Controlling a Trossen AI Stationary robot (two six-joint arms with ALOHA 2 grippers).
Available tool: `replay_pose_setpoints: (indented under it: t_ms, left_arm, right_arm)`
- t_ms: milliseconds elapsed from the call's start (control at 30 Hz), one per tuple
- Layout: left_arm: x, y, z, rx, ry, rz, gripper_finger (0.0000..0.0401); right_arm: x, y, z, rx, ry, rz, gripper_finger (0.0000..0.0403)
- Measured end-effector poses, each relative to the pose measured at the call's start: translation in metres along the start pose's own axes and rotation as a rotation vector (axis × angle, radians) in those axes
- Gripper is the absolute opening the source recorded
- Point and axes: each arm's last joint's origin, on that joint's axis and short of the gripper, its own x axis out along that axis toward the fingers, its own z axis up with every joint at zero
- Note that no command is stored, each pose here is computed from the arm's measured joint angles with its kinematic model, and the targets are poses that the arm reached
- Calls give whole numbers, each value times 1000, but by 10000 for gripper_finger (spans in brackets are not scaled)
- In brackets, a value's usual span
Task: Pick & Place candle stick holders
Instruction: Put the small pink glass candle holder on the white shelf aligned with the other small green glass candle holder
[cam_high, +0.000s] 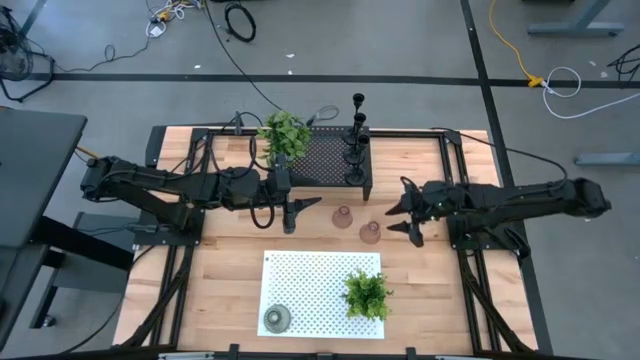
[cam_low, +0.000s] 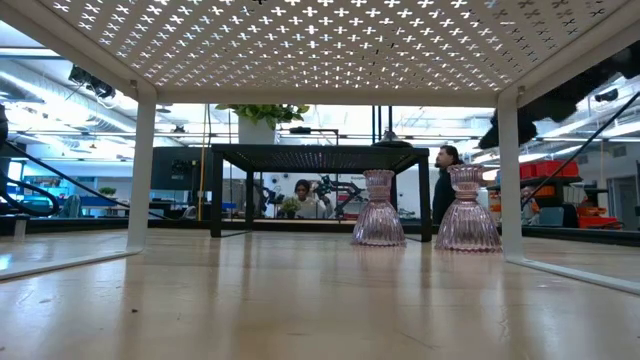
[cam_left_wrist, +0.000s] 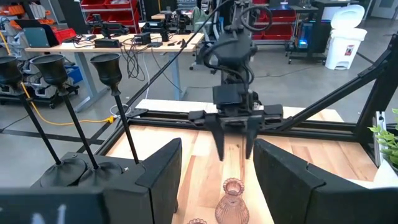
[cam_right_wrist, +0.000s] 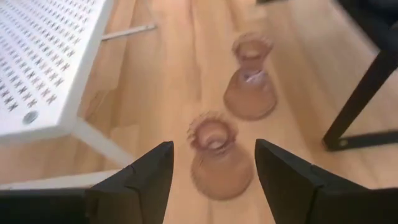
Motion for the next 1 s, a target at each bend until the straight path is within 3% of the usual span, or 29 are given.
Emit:
replay_pose_setpoints:
  t_ms: [267, 567, 1000]
  left_arm:
    - [0, 0, 0, 2, 0, 0, 202]
    - [0, 0, 0, 2, 0, 0, 202]
    - [0, 0, 0, 4, 0, 1, 202]
  right_arm:
    - [8, 5, -23, 34, 54, -31, 224]
    - [22, 2, -47, 48, -123, -34, 224]
    - [31, 0, -60, 67, -170, -41, 224]
